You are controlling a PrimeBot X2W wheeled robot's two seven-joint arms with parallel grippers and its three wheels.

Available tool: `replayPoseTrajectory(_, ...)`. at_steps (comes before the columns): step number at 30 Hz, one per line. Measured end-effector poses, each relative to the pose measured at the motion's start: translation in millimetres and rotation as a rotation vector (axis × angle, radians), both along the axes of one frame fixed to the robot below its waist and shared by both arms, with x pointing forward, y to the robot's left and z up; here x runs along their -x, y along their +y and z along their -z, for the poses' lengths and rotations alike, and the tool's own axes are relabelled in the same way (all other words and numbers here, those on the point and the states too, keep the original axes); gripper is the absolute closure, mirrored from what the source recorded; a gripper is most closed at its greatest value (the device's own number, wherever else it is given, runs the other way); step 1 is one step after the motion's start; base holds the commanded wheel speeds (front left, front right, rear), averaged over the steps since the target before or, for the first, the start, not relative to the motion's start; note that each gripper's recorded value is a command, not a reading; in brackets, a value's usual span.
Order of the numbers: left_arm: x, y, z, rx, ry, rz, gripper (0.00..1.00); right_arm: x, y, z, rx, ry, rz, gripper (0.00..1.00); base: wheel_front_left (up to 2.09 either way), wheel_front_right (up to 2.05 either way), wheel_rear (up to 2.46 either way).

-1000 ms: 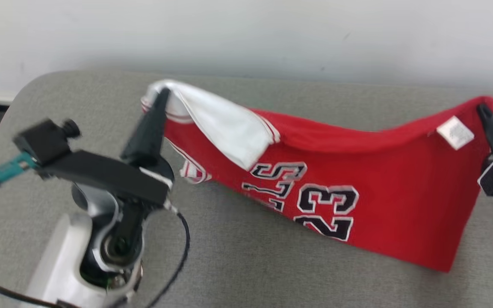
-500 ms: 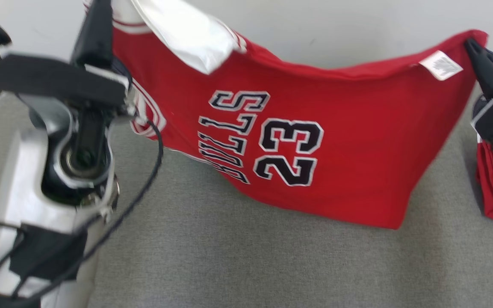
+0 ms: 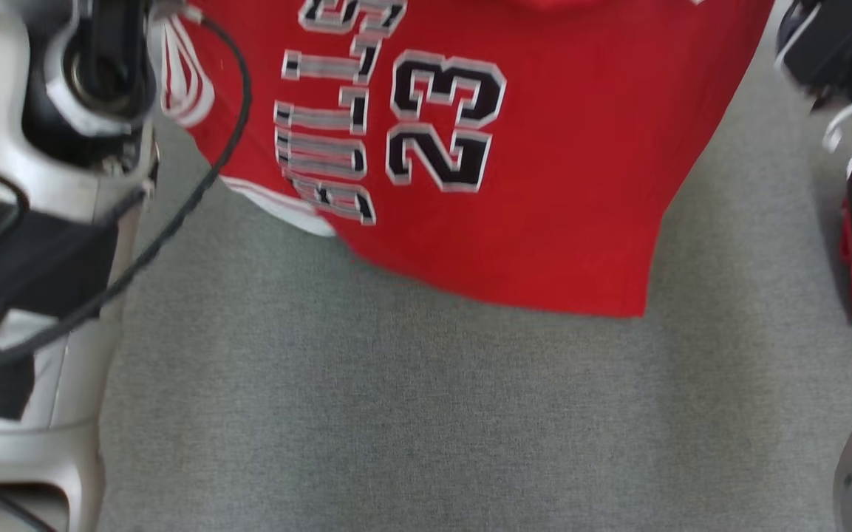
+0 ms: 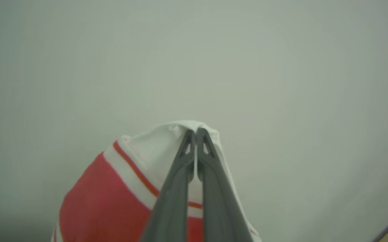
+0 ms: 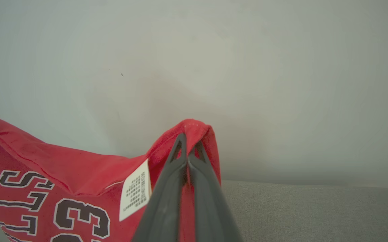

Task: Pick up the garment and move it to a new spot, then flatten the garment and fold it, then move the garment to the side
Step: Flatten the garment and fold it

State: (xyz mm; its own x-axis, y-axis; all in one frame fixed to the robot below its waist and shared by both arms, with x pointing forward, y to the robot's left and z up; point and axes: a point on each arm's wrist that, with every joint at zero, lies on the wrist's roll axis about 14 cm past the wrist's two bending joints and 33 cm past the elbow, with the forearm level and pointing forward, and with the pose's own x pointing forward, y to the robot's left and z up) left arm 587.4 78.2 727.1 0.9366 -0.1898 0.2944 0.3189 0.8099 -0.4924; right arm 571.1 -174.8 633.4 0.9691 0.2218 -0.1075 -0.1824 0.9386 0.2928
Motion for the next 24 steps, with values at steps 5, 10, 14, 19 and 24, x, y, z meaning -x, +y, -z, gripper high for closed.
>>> replayPoseTrajectory(5,-32.0,2.8,7.8,-0.017,-0.015,-0.044,1.0,-35.7,-3.6,11.0,0.0,0.001,0.027,1.0,0.0,0.0,0.0)
replayPoseTrajectory(10,-60.6,17.4,18.6,-0.079,-0.064,-0.123,1.0,-71.1,-1.1,13.1,-0.011,-0.044,0.048,1.0,0.0,0.0,0.0)
replayPoseTrajectory(14,-71.6,28.8,25.0,-0.084,-0.093,-0.16,1.0,-88.9,-5.0,7.2,-0.034,-0.12,0.093,1.0,0.0,0.0,0.0)
replayPoseTrajectory(19,-73.2,37.4,3.0,-0.079,-0.207,-0.175,1.0,-106.8,-9.8,-23.9,-0.093,-0.294,0.168,1.0,0.0,0.0,0.0)
replayPoseTrajectory(24,-61.4,37.2,-33.3,-0.058,-0.342,-0.171,1.0,-108.6,-18.2,-35.7,-0.083,-0.389,0.232,1.0,0.0,0.0,0.0)
